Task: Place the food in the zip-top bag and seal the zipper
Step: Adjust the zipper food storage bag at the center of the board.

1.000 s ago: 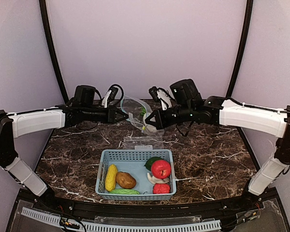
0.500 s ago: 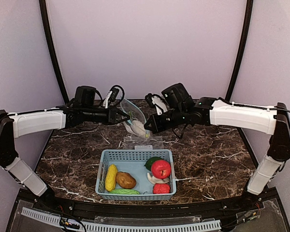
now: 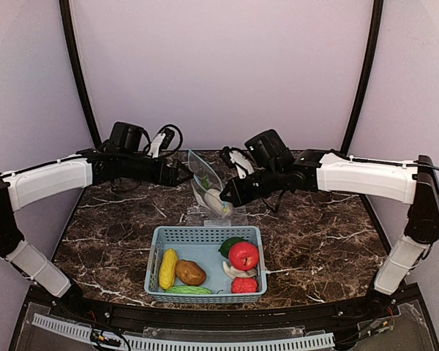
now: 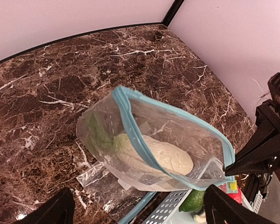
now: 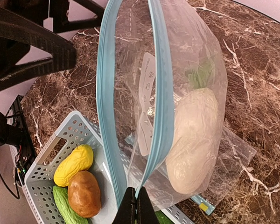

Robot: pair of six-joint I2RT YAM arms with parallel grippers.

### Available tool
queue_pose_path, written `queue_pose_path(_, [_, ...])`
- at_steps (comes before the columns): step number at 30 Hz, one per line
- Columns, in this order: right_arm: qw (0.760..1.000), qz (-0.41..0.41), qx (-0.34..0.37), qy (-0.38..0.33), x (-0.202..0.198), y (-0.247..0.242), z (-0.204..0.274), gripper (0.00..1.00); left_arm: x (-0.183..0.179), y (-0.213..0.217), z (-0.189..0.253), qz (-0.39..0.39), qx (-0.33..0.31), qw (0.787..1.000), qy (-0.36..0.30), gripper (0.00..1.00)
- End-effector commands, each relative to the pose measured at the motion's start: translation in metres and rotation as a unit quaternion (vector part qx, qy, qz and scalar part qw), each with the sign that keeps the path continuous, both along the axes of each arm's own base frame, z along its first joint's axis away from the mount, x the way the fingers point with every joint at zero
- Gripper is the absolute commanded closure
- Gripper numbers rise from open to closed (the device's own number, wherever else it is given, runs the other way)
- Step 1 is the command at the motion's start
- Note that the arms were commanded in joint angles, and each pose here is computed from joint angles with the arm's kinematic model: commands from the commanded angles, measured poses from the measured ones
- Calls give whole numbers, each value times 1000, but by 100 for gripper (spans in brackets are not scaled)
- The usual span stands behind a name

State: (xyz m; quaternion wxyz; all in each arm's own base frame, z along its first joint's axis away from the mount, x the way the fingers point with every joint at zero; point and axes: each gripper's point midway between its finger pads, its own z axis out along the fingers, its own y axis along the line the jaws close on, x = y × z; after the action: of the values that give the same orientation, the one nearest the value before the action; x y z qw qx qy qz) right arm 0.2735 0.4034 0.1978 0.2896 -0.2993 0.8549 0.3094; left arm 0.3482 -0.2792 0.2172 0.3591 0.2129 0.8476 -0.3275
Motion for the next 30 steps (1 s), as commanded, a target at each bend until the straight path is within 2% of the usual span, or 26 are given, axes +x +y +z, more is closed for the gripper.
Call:
queue_pose_path(1, [999,37,-6,-5,-5,3,-4,100,-7,14,35,-20,41,996,-75,2])
queue_pose_path(6, [998,60,-10,-8,-10,4,-3,100,-9,20,49,-28,60,991,-112,1])
queue_pose_path(13, [997,83,-9,-9,-18,4,-1,100,-15,19,54,-51,68,988,-129,3])
queue_pose_path(30, [991,129,-10,-17,-40,14,3,100,-19,16,47,-80,80,985,-132,45])
